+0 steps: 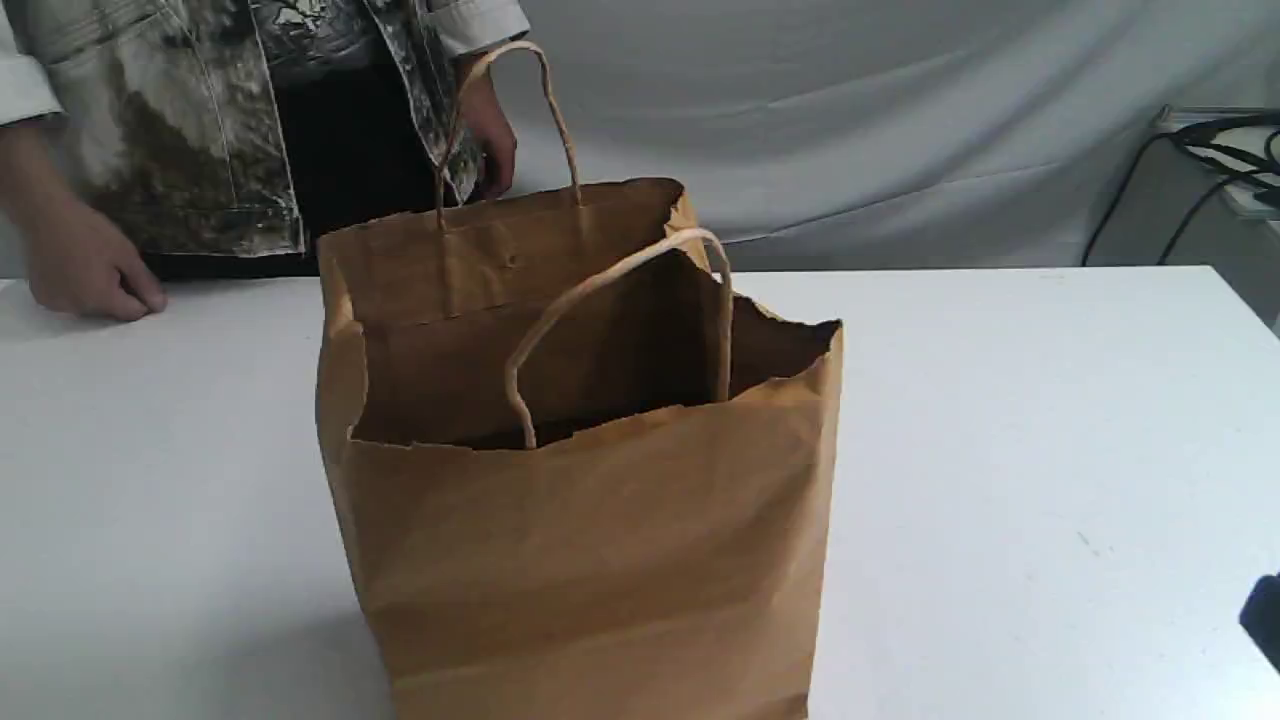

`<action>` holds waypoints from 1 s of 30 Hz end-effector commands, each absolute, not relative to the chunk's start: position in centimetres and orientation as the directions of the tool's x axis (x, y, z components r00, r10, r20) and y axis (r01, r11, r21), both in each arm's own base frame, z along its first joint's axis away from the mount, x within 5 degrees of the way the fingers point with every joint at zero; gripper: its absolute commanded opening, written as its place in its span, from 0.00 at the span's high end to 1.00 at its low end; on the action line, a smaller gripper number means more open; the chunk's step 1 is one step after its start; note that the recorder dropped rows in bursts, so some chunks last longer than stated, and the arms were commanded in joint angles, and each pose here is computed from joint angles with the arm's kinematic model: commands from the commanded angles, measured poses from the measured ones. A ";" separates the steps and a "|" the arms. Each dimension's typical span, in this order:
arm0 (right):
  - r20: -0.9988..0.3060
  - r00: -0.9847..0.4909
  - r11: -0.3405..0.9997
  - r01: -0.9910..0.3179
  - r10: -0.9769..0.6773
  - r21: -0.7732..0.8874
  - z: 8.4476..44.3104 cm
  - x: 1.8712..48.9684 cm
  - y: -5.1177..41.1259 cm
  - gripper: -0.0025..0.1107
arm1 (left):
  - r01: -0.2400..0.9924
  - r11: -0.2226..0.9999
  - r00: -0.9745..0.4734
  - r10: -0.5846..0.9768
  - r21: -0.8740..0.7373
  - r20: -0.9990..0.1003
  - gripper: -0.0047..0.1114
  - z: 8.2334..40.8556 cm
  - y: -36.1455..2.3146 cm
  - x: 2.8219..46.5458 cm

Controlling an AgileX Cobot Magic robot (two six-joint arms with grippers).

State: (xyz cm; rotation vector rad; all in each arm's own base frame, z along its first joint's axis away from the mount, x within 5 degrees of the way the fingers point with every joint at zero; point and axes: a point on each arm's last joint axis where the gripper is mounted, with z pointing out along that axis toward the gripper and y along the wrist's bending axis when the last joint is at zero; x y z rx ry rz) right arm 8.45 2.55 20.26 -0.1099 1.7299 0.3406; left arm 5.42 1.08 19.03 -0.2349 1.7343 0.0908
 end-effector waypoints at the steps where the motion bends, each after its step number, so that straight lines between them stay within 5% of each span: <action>1: -0.984 -0.169 0.973 -0.209 0.057 0.092 19.8 8.5 1.9 0.97 | -0.204 0.977 -0.160 -0.103 -0.069 -0.982 0.96 18.9 1.1 5.4; 9: -0.974 -0.151 0.983 -0.107 -0.167 -0.152 19.5 7.3 0.6 0.97 | -0.204 0.977 -0.160 -0.103 -0.069 -0.982 0.96 18.9 1.1 5.4; 30: -0.928 -0.255 0.956 0.037 -0.272 -0.291 18.4 5.4 -0.4 0.97 | -0.204 0.977 -0.158 -0.103 -0.069 -0.982 0.96 18.9 1.1 5.4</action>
